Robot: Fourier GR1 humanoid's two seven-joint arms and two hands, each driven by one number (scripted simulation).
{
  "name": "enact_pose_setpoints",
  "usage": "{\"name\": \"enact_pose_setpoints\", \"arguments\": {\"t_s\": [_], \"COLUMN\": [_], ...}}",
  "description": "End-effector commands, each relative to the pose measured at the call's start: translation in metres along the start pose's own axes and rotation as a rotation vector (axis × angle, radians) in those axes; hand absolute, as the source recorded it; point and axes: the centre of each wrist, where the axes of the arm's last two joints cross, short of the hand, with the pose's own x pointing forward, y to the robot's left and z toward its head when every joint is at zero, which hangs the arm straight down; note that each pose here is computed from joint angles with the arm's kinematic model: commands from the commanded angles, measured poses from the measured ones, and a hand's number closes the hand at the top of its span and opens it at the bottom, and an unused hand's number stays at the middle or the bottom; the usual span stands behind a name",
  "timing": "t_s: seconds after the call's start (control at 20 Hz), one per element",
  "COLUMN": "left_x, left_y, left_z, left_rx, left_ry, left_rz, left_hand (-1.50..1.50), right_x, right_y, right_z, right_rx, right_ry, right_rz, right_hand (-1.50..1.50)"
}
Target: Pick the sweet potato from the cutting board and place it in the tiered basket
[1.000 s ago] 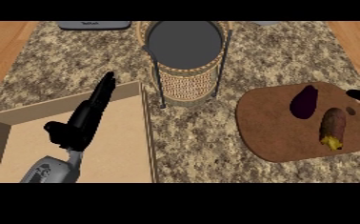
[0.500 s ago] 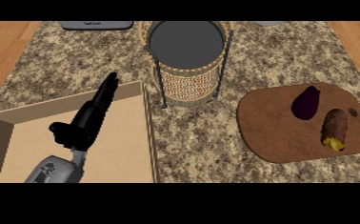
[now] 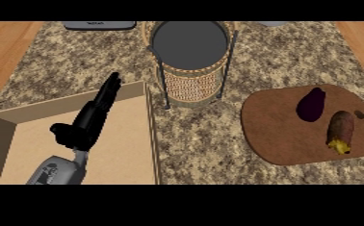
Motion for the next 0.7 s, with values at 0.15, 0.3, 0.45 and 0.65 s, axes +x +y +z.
{"name": "enact_pose_setpoints", "arguments": {"t_s": [0.15, 0.3, 0.45, 0.65], "left_x": [-0.022, -0.014, -0.017, -0.021], "left_y": [-0.005, 0.008, 0.001, 0.004], "left_z": [0.007, 0.007, 0.005, 0.011], "left_rx": [-0.005, 0.0, -0.006, -0.009], "left_ry": [0.084, 0.099, 0.087, 0.093], "left_rz": [-0.005, 0.011, 0.012, -0.005], "left_hand": [0.0, 0.0, 0.0, 0.0], "right_x": [-0.019, -0.011, -0.007, -0.034], "right_y": [0.04, 0.032, 0.047, 0.071], "right_z": [-0.022, -0.018, -0.03, -0.035], "right_rx": [0.033, 0.055, 0.058, 0.056], "right_ry": [0.24, 0.24, 0.224, 0.204], "right_rz": [0.08, 0.036, -0.005, 0.013], "right_hand": [-1.5, -1.5, -1.5, -1.5]}}
